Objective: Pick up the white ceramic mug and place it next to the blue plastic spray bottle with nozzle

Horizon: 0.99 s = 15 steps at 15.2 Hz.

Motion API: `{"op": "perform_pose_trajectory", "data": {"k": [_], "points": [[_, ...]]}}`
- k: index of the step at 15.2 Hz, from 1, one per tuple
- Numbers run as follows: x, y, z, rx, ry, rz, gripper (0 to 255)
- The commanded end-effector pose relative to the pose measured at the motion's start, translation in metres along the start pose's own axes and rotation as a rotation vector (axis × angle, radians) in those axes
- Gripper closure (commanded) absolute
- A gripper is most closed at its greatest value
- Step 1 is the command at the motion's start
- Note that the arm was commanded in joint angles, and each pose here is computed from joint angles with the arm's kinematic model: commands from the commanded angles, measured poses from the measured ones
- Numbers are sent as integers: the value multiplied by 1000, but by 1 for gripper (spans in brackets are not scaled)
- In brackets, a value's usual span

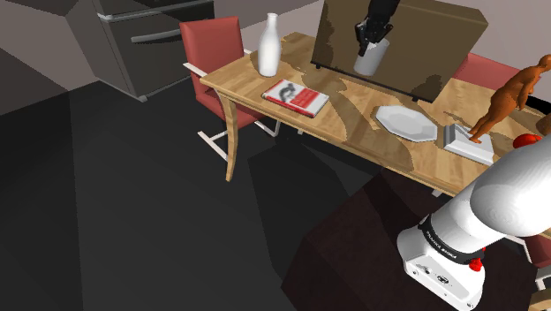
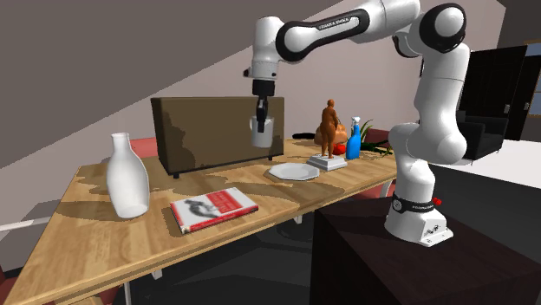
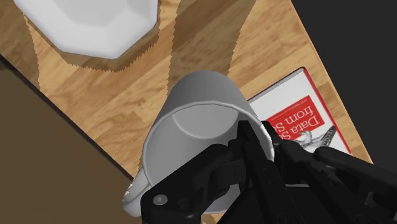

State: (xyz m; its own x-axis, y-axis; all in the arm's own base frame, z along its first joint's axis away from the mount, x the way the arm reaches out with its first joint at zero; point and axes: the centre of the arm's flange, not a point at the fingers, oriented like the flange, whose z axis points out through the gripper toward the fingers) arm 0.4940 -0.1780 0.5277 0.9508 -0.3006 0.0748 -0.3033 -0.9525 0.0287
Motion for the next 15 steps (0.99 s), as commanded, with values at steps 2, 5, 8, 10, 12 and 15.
{"op": "perform_pose_trajectory", "data": {"k": [2,5,8,10,12,15], "points": [[1,1,-15,0,0,0,255],[3,1,-31,0,0,0,255],[4,2,-47,0,0,0,255],[5,2,-57,0,0,0,255],[5,2,-68,0,0,0,255],[7,3,-84,0,0,0,255]]}}
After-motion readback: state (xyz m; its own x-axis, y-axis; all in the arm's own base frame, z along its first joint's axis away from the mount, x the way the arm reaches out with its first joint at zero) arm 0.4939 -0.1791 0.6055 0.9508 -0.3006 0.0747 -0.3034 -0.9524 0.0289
